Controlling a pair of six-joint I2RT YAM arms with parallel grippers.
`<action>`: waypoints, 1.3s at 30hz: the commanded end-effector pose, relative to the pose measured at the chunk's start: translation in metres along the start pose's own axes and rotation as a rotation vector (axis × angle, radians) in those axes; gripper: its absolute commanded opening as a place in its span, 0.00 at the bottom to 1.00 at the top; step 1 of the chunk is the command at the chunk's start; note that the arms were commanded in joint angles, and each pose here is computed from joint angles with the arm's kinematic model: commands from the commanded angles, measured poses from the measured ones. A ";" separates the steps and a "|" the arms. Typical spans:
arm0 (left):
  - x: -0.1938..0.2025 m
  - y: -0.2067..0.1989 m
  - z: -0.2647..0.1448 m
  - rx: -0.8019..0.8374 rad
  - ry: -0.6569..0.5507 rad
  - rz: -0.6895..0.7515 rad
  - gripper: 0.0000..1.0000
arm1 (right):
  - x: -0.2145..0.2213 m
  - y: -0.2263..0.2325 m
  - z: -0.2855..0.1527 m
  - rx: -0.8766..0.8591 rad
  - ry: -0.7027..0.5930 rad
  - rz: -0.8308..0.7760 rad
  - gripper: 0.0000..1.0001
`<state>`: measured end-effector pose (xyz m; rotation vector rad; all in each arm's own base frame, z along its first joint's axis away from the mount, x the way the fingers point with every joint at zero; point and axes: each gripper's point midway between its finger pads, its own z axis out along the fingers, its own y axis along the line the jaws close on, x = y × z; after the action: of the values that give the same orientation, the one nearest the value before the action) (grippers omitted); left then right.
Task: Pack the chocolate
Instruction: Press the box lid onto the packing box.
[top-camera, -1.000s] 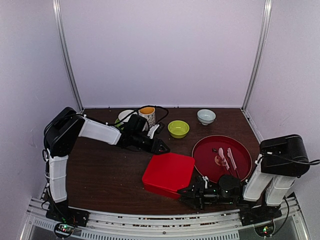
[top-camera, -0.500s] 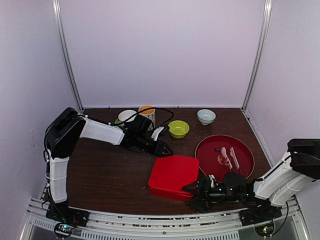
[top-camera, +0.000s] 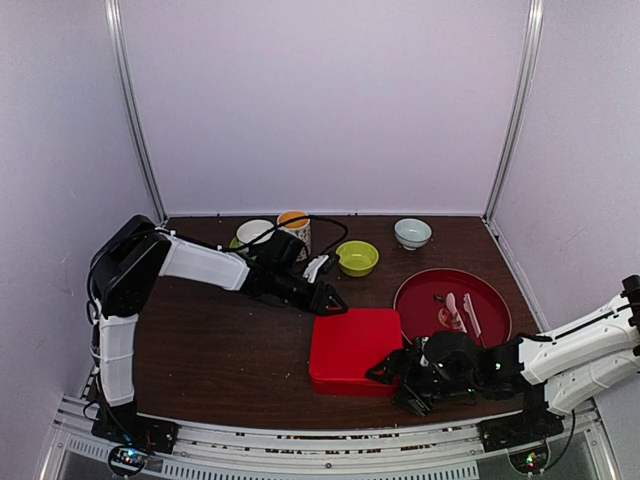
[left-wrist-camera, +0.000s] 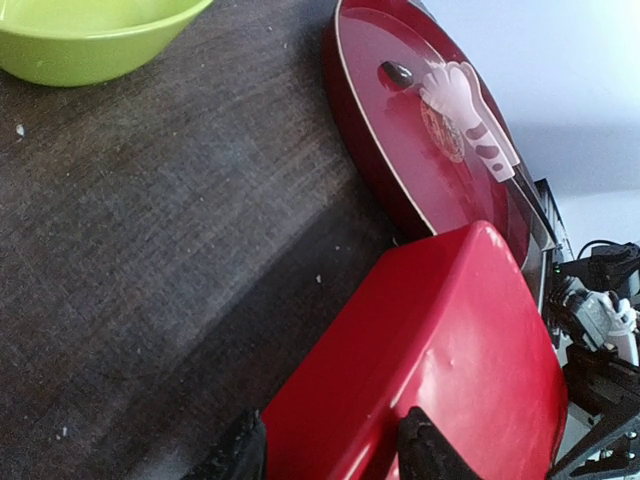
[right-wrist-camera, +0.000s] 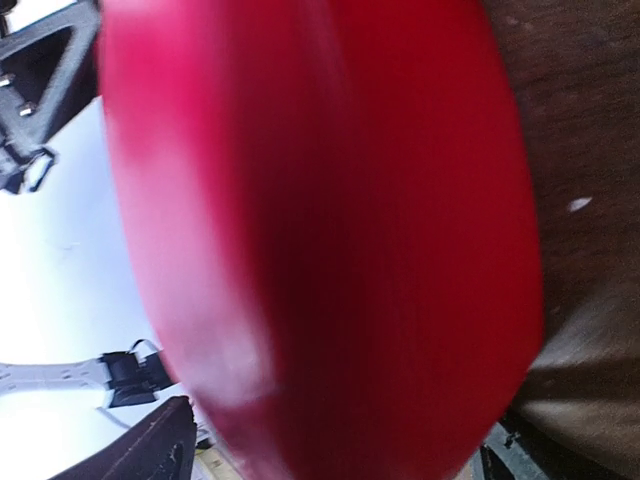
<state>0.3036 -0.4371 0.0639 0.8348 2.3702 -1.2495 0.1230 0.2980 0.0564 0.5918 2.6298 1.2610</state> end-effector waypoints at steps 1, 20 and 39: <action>0.020 -0.006 -0.001 -0.024 0.039 -0.038 0.47 | -0.013 -0.014 0.005 0.074 -0.078 -0.055 0.94; 0.012 -0.002 -0.038 -0.185 -0.030 0.016 0.53 | -0.021 0.010 -0.022 0.143 -0.131 -0.541 0.98; -0.012 -0.049 -0.074 -0.276 -0.030 0.354 0.70 | -0.006 -0.003 -0.053 -0.002 -0.261 -1.180 0.92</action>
<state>0.2841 -0.3994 0.1178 0.9729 2.2850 -0.8338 0.1008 0.2547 0.0666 -0.6495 2.2479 0.7339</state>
